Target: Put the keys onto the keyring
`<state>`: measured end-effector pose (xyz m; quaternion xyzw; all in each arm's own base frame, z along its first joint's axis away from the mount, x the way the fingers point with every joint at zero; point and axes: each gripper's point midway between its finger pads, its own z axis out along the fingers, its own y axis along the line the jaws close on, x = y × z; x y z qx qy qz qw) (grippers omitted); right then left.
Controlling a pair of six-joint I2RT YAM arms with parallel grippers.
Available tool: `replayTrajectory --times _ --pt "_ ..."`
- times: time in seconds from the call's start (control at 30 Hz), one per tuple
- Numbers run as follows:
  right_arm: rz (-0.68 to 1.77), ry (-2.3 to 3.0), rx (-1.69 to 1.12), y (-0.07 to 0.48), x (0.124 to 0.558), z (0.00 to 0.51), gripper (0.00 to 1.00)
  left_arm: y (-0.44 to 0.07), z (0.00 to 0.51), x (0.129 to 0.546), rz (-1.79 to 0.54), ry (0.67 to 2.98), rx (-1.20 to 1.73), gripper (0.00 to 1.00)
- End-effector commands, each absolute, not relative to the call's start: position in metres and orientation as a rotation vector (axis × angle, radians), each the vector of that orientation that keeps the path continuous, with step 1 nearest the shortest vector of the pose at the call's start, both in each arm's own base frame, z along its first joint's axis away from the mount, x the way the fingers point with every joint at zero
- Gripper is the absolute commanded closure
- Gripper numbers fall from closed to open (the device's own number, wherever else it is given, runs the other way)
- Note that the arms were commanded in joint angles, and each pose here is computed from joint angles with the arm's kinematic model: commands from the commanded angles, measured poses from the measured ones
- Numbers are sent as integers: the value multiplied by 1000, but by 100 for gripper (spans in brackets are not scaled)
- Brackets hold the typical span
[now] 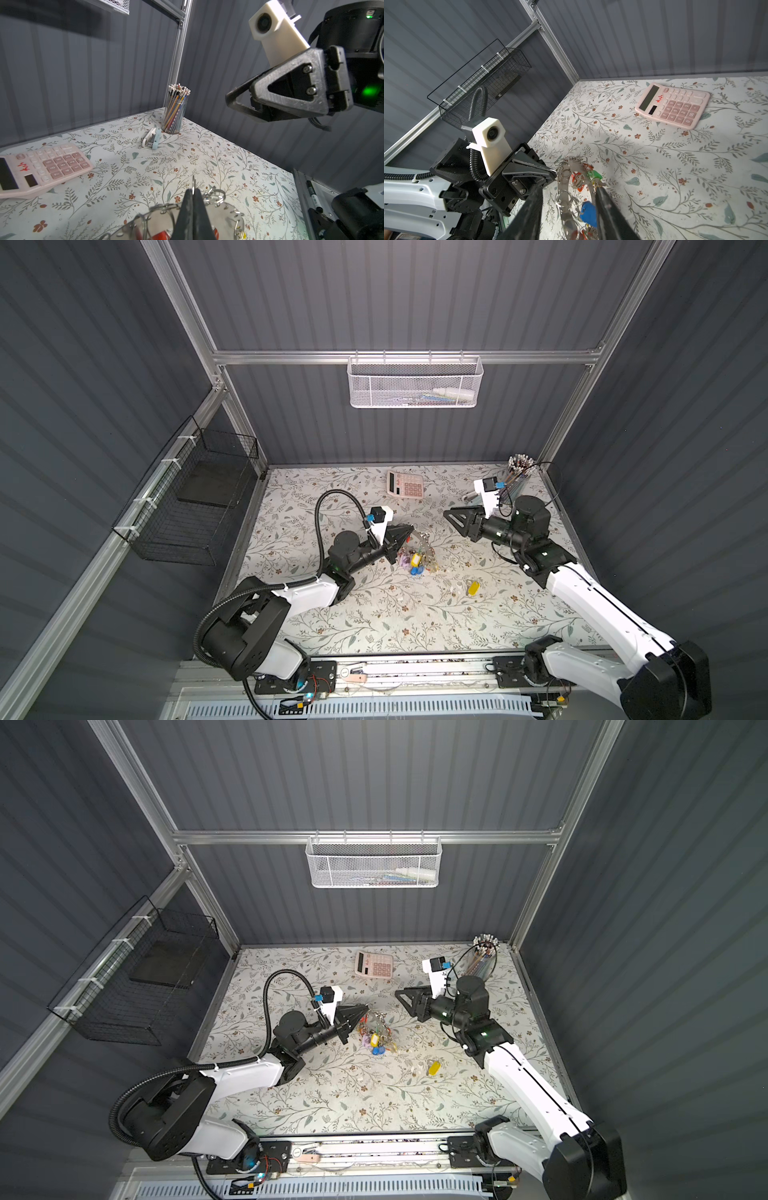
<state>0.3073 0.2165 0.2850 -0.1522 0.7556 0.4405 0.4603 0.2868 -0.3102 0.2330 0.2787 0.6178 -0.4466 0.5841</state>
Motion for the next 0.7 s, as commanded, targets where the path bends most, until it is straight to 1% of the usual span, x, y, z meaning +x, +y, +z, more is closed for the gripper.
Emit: replayTrajectory --times 0.0,0.13,0.17,0.27,0.67 --pt "1088 1858 -362 216 310 284 53 -302 267 284 -974 1220 625 100" --pt "1079 1862 -360 216 311 285 49 -298 264 283 -931 1163 608 100" --pt "1078 1890 -354 217 315 276 49 -299 264 282 -926 1153 612 100" --pt "1075 1905 -351 218 317 273 47 -304 260 279 -892 1136 653 100" --pt "1062 1954 -309 213 315 260 41 -311 252 278 -857 1129 696 100"
